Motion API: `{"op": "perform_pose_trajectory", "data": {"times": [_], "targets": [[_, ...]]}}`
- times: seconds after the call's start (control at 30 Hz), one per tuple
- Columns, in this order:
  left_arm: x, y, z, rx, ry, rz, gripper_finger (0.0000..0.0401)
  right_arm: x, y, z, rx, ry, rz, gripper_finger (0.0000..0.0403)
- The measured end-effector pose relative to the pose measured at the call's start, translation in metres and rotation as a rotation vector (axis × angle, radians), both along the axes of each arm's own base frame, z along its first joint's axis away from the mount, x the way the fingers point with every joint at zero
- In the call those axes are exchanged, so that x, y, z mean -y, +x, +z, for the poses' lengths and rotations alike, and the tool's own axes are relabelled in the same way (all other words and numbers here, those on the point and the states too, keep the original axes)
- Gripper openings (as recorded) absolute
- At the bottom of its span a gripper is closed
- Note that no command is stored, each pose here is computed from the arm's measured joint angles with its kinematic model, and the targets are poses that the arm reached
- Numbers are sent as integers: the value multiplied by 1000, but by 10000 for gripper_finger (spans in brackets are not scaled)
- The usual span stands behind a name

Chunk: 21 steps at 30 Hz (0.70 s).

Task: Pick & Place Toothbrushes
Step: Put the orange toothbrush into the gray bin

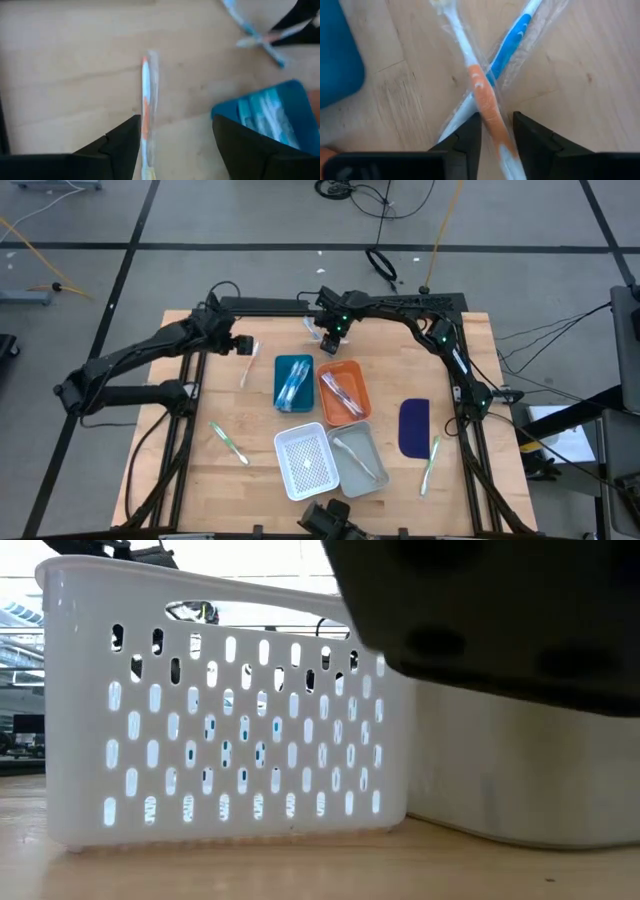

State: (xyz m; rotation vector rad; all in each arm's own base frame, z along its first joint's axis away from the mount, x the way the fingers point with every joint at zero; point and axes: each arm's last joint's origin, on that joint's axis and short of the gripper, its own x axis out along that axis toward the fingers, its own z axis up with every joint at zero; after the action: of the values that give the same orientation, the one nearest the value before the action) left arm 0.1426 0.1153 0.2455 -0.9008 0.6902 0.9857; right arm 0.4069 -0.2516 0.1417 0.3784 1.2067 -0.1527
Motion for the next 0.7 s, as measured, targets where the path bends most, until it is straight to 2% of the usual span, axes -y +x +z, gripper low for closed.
{"op": "perform_pose_trajectory", "data": {"times": [0.3, 0.5, 0.7], "targets": [[5, -8, 10, 27, 68, 14, 218, -1, -1, 3, -6, 10, -13, 35], [5, -8, 10, 19, 74, 3, 211, 1, -3, 4, -8, 16, -25, 31], [5, -8, 10, 10, 82, -11, 211, -2, -6, 21, 9, 10, -24, 17]]}}
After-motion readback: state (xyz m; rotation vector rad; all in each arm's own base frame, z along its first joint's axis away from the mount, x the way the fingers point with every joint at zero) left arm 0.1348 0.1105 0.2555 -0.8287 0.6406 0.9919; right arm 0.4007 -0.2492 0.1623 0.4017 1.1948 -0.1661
